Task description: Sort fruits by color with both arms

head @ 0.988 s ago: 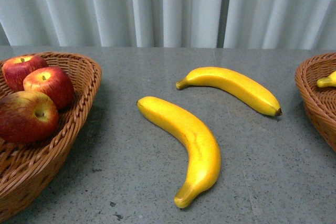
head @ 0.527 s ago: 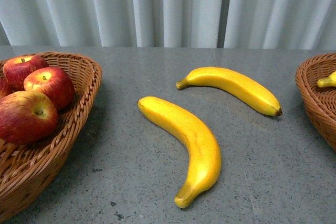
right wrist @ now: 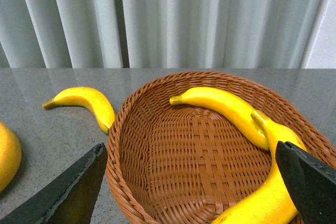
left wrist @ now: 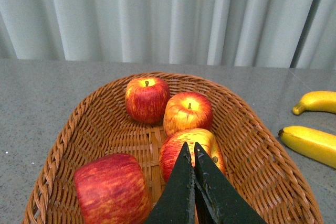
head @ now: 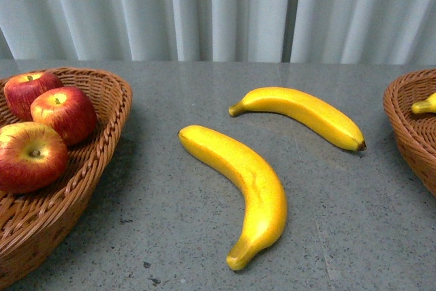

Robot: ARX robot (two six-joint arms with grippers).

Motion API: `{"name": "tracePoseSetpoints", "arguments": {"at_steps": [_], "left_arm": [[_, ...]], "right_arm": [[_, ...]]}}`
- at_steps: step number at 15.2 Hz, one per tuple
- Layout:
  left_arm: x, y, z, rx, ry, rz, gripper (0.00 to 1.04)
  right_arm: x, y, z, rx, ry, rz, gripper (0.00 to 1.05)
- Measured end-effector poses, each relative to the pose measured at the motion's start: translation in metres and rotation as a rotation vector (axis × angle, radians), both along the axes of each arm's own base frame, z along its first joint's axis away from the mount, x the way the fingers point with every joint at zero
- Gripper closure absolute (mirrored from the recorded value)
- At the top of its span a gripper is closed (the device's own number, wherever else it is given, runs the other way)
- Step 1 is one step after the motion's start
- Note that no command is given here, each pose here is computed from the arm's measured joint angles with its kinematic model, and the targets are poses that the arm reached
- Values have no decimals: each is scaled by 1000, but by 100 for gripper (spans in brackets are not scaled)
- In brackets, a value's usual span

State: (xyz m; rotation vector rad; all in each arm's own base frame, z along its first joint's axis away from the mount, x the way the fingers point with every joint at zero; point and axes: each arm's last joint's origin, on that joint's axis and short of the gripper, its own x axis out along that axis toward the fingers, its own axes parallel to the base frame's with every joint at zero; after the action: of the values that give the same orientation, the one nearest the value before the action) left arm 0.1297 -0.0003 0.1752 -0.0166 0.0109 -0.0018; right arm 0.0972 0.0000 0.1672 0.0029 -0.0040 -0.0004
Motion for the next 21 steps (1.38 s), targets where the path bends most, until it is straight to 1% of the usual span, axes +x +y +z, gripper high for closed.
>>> {"name": "tracePoseSetpoints", "arguments": {"at_steps": [1,4,11,20,21], "left_arm": [[-4,0,-3,0,-40,0,103],[-5,0,-5,0,-15,0,103],[-11,0,-3,1,-31,0,103],[-21,0,-4,1,-27,0,103],[-24,0,-6,1,-12,1,103]], "right_arm": [[0,0,0,0,0,0,6],[0,0,0,0,0,0,6],[0,0,0,0,0,0,6],[0,0,0,0,0,0,6],[0,0,0,0,0,0,6]]}}
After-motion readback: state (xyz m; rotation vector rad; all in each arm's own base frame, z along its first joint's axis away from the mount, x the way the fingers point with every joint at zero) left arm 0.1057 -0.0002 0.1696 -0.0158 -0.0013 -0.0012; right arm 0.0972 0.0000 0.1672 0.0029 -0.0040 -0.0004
